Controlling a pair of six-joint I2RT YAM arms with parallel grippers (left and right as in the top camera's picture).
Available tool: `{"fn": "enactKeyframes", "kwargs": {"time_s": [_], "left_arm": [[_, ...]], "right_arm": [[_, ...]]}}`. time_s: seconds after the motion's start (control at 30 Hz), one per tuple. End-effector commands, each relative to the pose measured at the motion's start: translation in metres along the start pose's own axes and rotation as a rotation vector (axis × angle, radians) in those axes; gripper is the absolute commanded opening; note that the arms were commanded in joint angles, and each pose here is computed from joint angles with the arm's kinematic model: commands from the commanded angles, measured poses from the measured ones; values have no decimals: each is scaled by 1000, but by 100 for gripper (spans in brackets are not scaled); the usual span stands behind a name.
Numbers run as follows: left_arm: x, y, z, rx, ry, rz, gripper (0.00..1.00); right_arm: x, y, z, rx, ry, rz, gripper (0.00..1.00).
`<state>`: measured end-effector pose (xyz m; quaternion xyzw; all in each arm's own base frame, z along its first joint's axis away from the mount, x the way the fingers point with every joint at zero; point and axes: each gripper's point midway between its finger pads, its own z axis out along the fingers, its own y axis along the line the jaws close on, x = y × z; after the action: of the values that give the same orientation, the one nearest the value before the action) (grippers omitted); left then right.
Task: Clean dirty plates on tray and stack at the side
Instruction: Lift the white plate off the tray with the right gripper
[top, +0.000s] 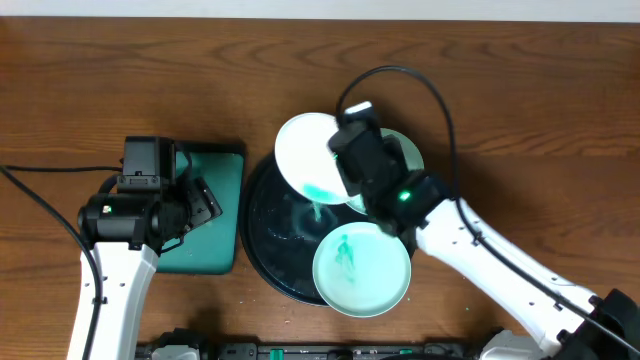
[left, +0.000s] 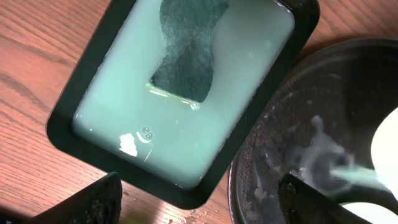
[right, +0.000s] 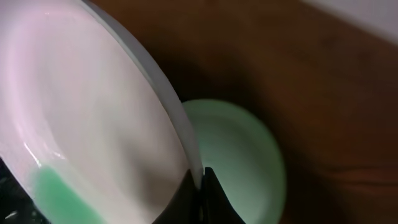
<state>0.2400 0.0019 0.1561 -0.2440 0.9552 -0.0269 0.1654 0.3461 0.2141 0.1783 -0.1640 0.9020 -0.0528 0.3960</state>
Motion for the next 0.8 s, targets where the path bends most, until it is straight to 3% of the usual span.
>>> {"fn": "enactKeyframes", "kwargs": {"time_s": [0.0,0.33,0.77], "left_arm": [[2,2,2,-10,10,9,80],[3,2,2,-10,10,9,80],[3,2,2,-10,10,9,80]], "right_arm": [[-24,-26,-26,264,-132,-77,1],[-59,-10,-115,655,-362,-302,1],[-58,-1,-141,739,-382,-368,1]]}}
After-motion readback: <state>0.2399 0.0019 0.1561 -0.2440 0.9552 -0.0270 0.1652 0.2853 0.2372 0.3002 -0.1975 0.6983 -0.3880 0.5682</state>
